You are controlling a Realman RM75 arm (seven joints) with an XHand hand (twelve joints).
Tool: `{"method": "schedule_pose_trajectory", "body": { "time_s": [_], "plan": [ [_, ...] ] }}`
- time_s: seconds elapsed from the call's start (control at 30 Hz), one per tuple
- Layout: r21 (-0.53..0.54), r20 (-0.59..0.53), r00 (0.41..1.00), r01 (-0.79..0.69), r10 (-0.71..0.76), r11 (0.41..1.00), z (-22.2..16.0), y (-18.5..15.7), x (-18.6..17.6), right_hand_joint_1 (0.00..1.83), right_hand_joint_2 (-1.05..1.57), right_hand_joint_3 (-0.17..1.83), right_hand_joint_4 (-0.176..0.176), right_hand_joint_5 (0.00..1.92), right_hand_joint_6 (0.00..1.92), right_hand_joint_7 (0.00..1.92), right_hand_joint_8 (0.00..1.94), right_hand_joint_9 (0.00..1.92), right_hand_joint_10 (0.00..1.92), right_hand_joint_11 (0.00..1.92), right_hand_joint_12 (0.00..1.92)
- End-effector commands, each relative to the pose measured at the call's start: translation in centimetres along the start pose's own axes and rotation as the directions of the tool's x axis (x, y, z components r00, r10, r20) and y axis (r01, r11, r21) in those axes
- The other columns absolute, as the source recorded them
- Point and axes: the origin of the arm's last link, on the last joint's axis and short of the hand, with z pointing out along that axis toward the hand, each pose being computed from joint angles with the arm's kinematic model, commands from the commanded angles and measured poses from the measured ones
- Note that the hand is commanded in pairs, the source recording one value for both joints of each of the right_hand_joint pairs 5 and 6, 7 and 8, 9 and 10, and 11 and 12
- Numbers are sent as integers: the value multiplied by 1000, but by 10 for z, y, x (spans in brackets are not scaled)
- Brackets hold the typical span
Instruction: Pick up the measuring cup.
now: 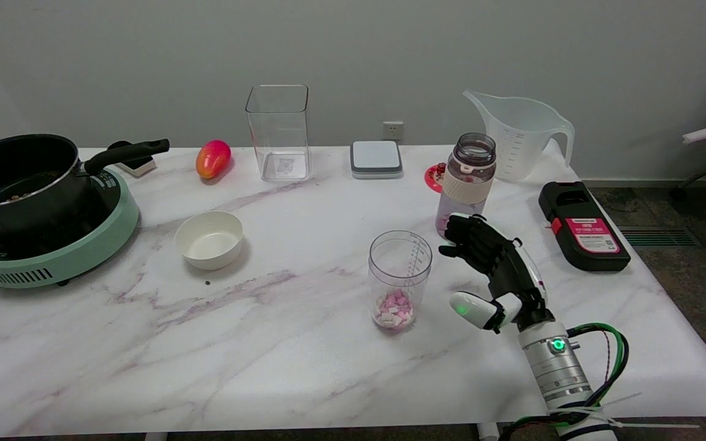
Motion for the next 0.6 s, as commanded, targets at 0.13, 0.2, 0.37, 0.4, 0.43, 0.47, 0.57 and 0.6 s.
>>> {"method": "schedule_pose_trajectory", "body": {
  "time_s": [0.13, 0.2, 0.37, 0.4, 0.43, 0.47, 0.57, 0.6],
  "plan": [
    [-10, 53, 998, -38, 39, 999, 35, 6, -14, 1147, -333, 1125, 0, 498, 498, 484, 484, 461, 461, 611, 611],
    [-12, 66, 997, -33, 34, 999, 40, 6, -16, 1149, -333, 1120, 0, 493, 493, 484, 484, 461, 461, 611, 611],
    [-17, 88, 996, -22, 23, 1000, 52, 8, -20, 1165, -357, 1104, 0, 469, 469, 476, 476, 462, 462, 603, 603],
    [-21, 92, 995, -27, 29, 999, 54, 8, -21, 1166, -356, 1100, 0, 473, 473, 474, 474, 462, 462, 600, 600],
    [-26, 95, 995, -34, 36, 999, 55, 9, -21, 1167, -356, 1096, 0, 476, 476, 473, 473, 460, 460, 597, 597],
    [-31, 98, 994, -40, 43, 999, 56, 9, -22, 1169, -359, 1095, 0, 475, 475, 473, 473, 459, 459, 595, 595],
    [-43, 109, 992, -56, 60, 997, 55, 11, -24, 1179, -391, 1135, 0, 468, 468, 470, 470, 454, 454, 590, 590],
    [-46, 110, 992, -61, 66, 997, 55, 12, -25, 1182, -405, 1177, 0, 469, 469, 470, 470, 454, 454, 589, 589]
  ]
}}
